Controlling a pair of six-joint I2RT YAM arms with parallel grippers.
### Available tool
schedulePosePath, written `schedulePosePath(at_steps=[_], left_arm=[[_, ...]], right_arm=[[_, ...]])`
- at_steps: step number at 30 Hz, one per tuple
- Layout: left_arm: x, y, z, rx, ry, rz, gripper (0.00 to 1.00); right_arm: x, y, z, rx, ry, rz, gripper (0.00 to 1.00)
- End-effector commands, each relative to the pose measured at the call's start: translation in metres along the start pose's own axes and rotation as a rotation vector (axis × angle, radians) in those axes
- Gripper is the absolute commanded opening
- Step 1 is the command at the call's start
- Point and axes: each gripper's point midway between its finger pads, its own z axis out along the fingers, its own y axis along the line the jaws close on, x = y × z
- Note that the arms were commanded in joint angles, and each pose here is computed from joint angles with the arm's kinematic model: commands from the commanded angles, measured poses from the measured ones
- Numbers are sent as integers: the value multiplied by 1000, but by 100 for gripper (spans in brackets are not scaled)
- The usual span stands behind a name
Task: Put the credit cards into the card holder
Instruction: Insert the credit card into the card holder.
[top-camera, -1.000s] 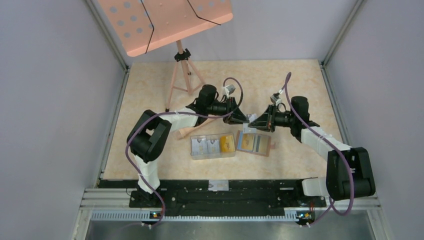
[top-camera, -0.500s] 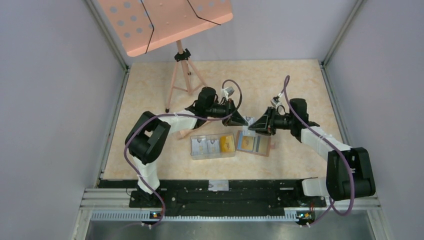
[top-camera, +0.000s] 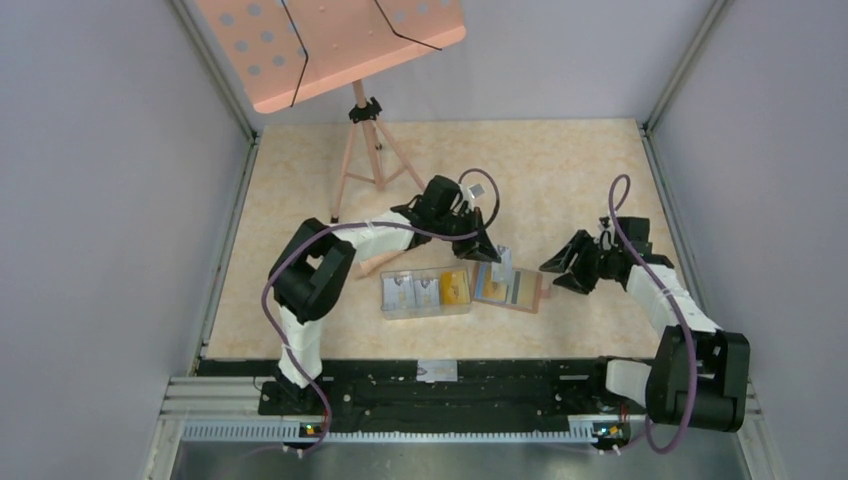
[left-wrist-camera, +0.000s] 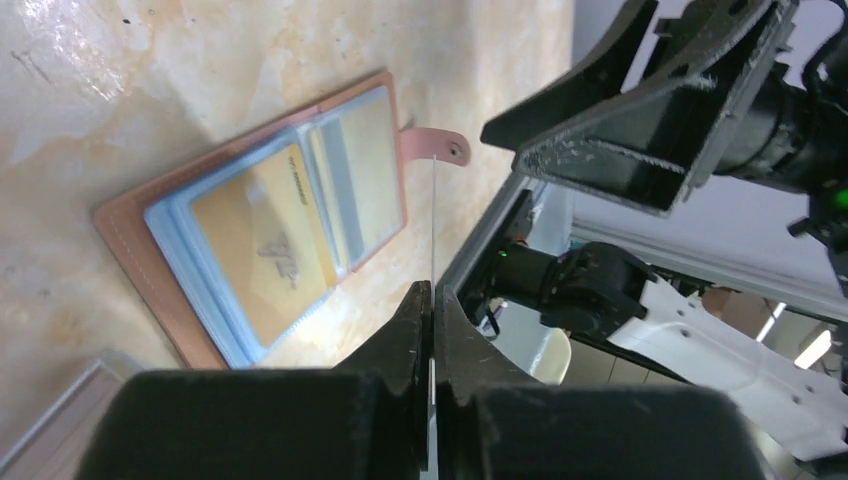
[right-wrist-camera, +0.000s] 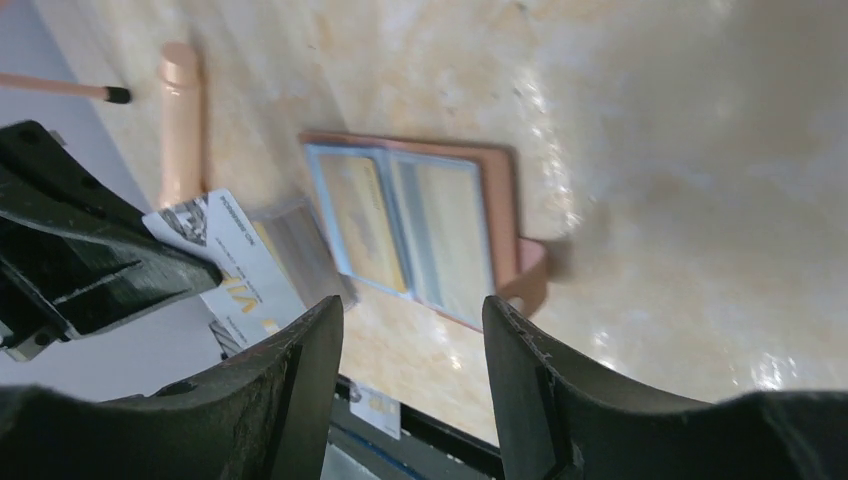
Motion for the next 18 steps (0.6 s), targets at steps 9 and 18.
schedulePosePath(at_steps=[9,18], left_arm=[[-2,42,52,-108,46,5,0],[-1,67,51,-240,57,4,0]], right_arm=[[25,-49,14,141,104,38,47],[30,-55,19,152,140,58,42]])
